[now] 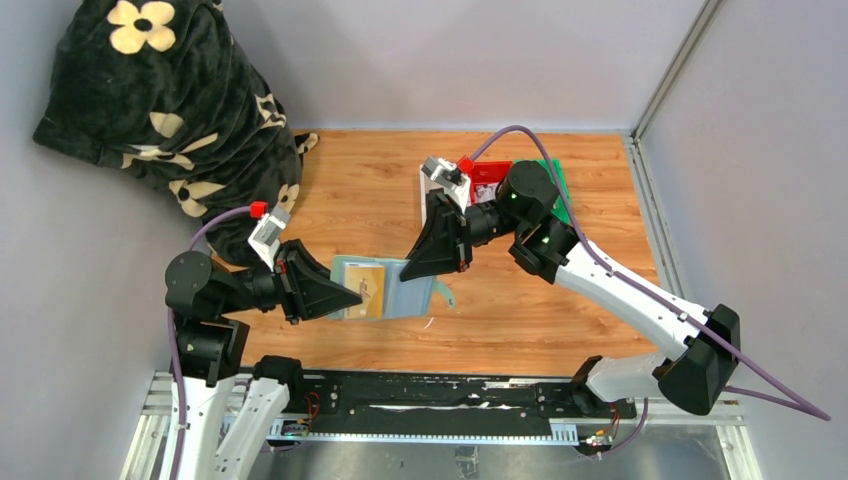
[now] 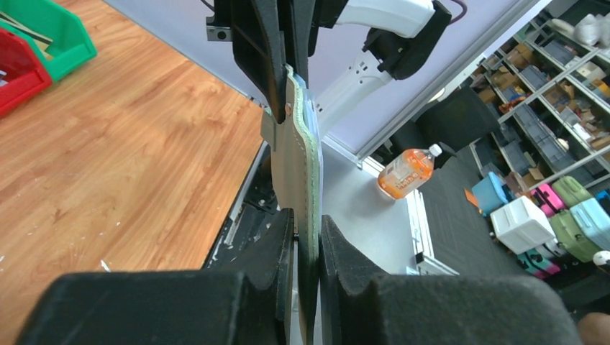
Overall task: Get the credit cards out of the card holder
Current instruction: Remove the credit card from the card holder.
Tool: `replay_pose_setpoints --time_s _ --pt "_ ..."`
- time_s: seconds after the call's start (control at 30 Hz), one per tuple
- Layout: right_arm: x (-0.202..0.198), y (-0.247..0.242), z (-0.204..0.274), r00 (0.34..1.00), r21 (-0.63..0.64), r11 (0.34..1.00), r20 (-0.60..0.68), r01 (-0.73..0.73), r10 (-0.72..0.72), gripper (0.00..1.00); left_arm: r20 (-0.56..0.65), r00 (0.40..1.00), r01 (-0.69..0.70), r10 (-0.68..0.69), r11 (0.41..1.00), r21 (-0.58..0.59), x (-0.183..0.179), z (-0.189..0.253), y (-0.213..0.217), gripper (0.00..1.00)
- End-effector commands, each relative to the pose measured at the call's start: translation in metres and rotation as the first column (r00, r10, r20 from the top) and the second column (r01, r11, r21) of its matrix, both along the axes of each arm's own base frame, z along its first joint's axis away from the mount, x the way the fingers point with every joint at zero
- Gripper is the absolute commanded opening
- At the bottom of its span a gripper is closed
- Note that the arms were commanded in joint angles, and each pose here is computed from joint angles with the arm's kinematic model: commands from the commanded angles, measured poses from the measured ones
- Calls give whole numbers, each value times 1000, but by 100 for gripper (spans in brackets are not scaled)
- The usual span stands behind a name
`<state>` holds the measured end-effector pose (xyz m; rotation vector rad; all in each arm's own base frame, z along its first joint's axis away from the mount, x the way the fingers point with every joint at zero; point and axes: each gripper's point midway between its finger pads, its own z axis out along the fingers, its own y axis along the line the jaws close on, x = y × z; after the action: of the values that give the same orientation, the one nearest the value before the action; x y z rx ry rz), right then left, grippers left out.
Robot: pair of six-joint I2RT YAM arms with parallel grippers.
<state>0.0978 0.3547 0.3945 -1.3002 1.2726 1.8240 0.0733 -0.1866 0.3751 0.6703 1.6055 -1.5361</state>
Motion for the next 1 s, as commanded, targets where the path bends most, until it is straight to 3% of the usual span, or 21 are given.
replay_pose_setpoints --time_s 0.0,0.27,0.4,0.5,0.63,0.73,0.87,0.97 --pt "-15 1 17 997 50 997 41 -64 62 0 -17 1000 -6 6 1000 -2 3 -4 -1 13" --pt "-20 6 23 995 77 993 40 -90 88 0 -35 999 -17 17 1000 -21 7 -4 -1 22" --pt "-20 6 22 995 78 993 41 -92 89 1 -26 1000 -7 7 1000 -21 5 -3 -1 0" --pt "-12 6 15 998 47 997 37 -57 55 19 -28 1000 -4 4 1000 -19 5 -2 -1 0" --pt "22 -3 17 994 38 994 17 104 -104 36 -32 999 -13 12 1000 -19 6 -2 -1 0" --pt "57 -21 26 953 53 952 4 301 -302 43 -43 998 -36 35 999 -21 11 -3 -1 0" --pt "83 -44 39 834 84 835 52 544 -549 44 -57 994 -97 95 995 -25 23 -4 0 0" --pt "65 -49 52 847 130 842 22 524 -531 44 -61 987 -150 148 988 -28 34 -4 1 0"
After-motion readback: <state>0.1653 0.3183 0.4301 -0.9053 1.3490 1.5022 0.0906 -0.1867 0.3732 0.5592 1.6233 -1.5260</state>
